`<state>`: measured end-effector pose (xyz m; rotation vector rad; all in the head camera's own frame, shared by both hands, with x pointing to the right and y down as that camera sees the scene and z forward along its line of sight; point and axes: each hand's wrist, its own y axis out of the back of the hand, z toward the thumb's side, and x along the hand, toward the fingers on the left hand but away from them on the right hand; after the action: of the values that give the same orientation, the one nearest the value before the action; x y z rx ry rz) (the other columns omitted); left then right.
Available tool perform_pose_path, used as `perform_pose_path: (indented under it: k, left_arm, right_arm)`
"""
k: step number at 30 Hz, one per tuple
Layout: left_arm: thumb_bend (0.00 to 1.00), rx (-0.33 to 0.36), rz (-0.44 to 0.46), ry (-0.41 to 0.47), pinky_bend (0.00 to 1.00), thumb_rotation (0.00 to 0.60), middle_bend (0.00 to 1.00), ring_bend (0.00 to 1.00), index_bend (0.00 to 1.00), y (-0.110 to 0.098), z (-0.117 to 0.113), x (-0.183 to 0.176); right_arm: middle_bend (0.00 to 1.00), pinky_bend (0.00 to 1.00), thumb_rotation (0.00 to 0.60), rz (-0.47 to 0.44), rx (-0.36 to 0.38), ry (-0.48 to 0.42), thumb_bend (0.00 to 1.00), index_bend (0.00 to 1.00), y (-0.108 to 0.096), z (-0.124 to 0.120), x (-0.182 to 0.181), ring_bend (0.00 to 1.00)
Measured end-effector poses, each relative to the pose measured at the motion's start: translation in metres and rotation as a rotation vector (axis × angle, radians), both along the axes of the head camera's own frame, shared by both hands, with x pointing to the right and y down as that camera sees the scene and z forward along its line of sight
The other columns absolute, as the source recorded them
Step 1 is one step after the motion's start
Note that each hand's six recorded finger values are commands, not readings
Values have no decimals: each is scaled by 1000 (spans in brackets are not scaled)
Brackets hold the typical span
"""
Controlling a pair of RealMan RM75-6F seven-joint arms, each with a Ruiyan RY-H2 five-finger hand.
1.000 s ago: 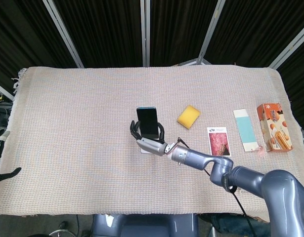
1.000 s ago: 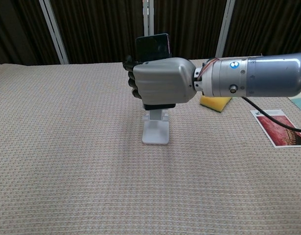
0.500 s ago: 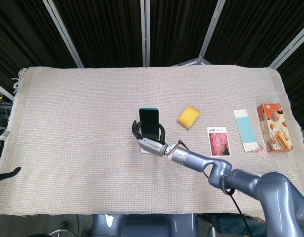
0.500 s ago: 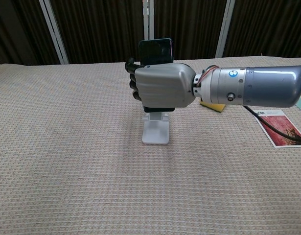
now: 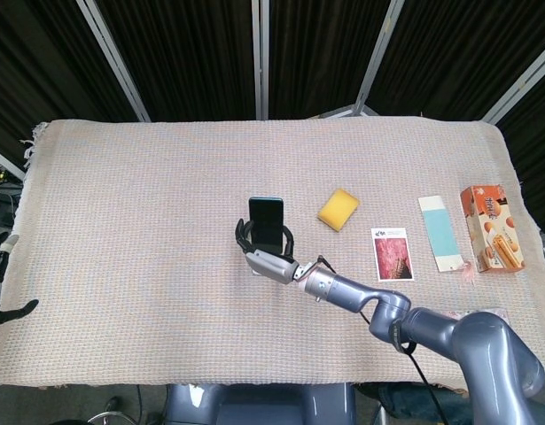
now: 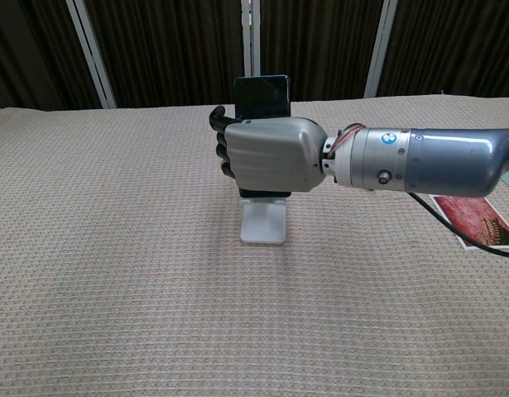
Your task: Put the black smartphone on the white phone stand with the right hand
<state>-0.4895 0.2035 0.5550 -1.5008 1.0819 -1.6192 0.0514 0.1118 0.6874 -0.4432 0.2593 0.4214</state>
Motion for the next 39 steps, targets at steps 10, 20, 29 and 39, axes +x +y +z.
perform_pose_path:
  k: [10, 20, 29, 39]
  left_arm:
    - [0, 1, -6, -3, 0, 600, 0, 0, 0, -1, 0, -2]
    - [0, -2, -8, -5, 0, 600, 0, 0, 0, -1, 1, -2]
    - [0, -5, -8, -6, 0, 600, 0, 0, 0, 0, 2, -2]
    - [0, -6, -1, -5, 0, 600, 0, 0, 0, 0, 2, 0]
  right_arm:
    - [449, 275, 600, 7, -14, -9, 213, 466, 2, 3, 0, 376]
    - [241, 253, 600, 30, -35, -5, 197, 203, 4, 7, 3, 345]
    - [219, 251, 600, 47, -29, -15, 197, 181, 3, 6, 6, 344]
    - [201, 250, 600, 68, -33, -56, 197, 126, 1, -4, 16, 344]
